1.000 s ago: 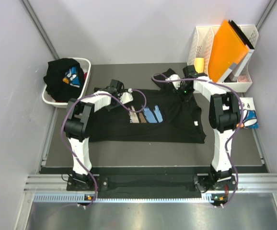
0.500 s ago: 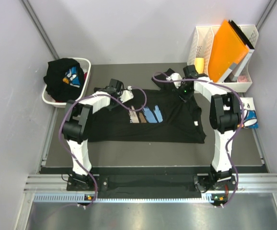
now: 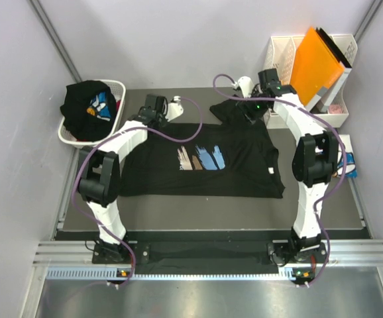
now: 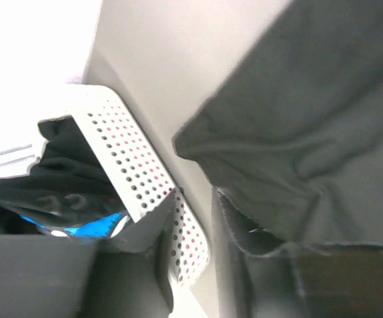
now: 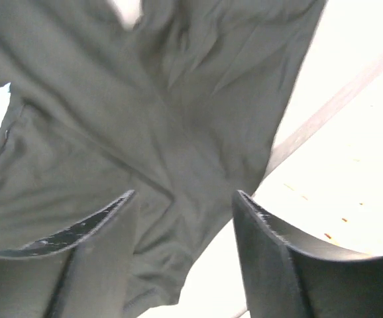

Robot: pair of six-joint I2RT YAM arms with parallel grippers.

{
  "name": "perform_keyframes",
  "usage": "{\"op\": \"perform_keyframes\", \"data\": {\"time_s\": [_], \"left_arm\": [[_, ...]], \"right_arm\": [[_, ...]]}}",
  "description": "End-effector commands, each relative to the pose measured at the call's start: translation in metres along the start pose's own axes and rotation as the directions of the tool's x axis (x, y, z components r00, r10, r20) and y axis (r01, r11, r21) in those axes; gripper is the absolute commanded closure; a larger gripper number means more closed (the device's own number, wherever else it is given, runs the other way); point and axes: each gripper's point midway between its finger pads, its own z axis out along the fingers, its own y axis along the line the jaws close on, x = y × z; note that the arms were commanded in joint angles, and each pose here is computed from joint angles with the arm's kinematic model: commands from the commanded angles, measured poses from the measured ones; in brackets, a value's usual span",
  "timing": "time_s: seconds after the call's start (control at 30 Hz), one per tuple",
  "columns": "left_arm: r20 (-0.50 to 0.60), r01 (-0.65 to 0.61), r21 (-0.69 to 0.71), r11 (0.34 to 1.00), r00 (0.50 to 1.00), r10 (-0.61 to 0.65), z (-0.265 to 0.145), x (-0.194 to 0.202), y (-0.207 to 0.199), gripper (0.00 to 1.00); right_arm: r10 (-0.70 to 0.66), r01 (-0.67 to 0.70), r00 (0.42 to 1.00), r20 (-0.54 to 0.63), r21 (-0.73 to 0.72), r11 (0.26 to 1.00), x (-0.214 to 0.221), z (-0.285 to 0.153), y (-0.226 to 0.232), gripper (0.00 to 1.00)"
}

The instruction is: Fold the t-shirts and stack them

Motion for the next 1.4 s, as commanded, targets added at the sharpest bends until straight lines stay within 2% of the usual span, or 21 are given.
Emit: {"op": "perform_keyframes", "data": {"time_s": [0.0,0.07,0.1,0.17,0.33,0.37,0.4,0.43,0.5,0.53,0.63,0.7,0.8,0.87,0.93,1.03,1.23,1.37], "left_arm": [[0.063,0.050,-0.111,0.993,0.997,-0.043,0.016,-0.021,0.031,0.01],[0.034,0.036,-0.089,0.995,0.999,-0.033,0.037,-0.011,0.026,0.01],[0.033,0.041,-0.093,0.995,0.999,-0.038,0.042,-0.014,0.034,0.01],[-0.001,0.081,-0.055,0.995,0.997,-0.081,0.065,0.000,0.031,0.01],[-0.014,0.162,-0.125,0.979,0.986,-0.165,0.090,0.000,0.071,0.04],[-0.019,0.175,-0.147,0.974,0.984,-0.180,0.096,0.003,0.077,0.06],[-0.023,0.188,-0.166,0.968,0.981,-0.195,0.098,0.002,0.083,0.14],[-0.053,0.217,-0.132,0.967,0.973,-0.225,0.098,0.006,0.076,0.17],[-0.041,0.290,-0.115,0.950,0.954,-0.296,0.099,0.002,0.086,0.20],[-0.062,0.338,-0.030,0.941,0.939,-0.339,0.099,0.006,0.071,0.20],[-0.063,0.371,0.067,0.926,0.928,-0.368,0.099,0.005,0.058,0.21],[-0.079,0.341,0.165,0.926,0.940,-0.332,0.099,0.009,0.037,0.21],[-0.098,0.183,0.232,0.955,0.982,-0.164,0.099,0.025,0.023,0.19],[-0.083,0.038,0.250,0.968,0.996,-0.017,0.102,0.039,0.027,0.18],[-0.076,-0.119,0.238,0.964,0.987,0.141,0.105,0.052,0.041,0.19],[-0.095,-0.226,0.182,0.957,0.965,0.246,0.118,0.063,0.069,0.19],[-0.077,-0.317,0.076,0.945,0.943,0.322,0.144,0.054,0.110,0.24],[-0.045,-0.355,0.153,0.922,0.930,0.366,0.145,0.056,0.092,0.24]], "right_arm": [[0.048,-0.050,0.995,0.082,0.024,0.998,-0.032,0.010,-0.021,0.44],[0.027,-0.036,0.992,0.119,0.070,0.997,-0.048,0.009,-0.038,0.40],[0.025,-0.035,0.993,0.116,0.081,0.996,-0.048,0.019,-0.043,0.35],[0.000,-0.024,0.987,0.158,0.149,0.989,-0.061,0.019,-0.062,0.32],[-0.013,-0.042,0.974,0.225,0.240,0.970,-0.073,0.034,-0.086,0.33],[-0.018,-0.052,0.970,0.243,0.278,0.959,-0.077,0.036,-0.095,0.33],[-0.010,-0.064,0.970,0.244,0.292,0.954,-0.075,0.040,-0.098,0.34],[0.005,-0.085,0.967,0.256,0.302,0.949,-0.077,0.042,-0.102,0.34],[0.022,-0.105,0.965,0.262,0.311,0.945,-0.077,0.046,-0.105,0.34],[0.044,-0.129,0.962,0.270,0.306,0.943,-0.077,0.048,-0.105,0.34],[0.078,-0.154,0.959,0.273,0.273,0.950,-0.076,0.053,-0.097,0.33],[0.094,-0.160,0.960,0.265,0.243,0.957,-0.074,0.056,-0.089,0.33],[0.101,-0.154,0.965,0.243,0.210,0.965,-0.072,0.056,-0.077,0.32],[0.108,-0.154,0.966,0.235,0.186,0.970,-0.069,0.056,-0.070,0.31],[0.115,-0.157,0.966,0.230,0.176,0.972,-0.066,0.053,-0.064,0.31],[0.124,-0.163,0.966,0.228,0.161,0.973,-0.063,0.049,-0.059,0.31],[0.132,-0.164,0.966,0.221,0.134,0.977,-0.059,0.043,-0.049,0.32],[0.124,-0.158,0.965,0.230,0.138,0.978,-0.062,0.037,-0.050,0.32]]}}
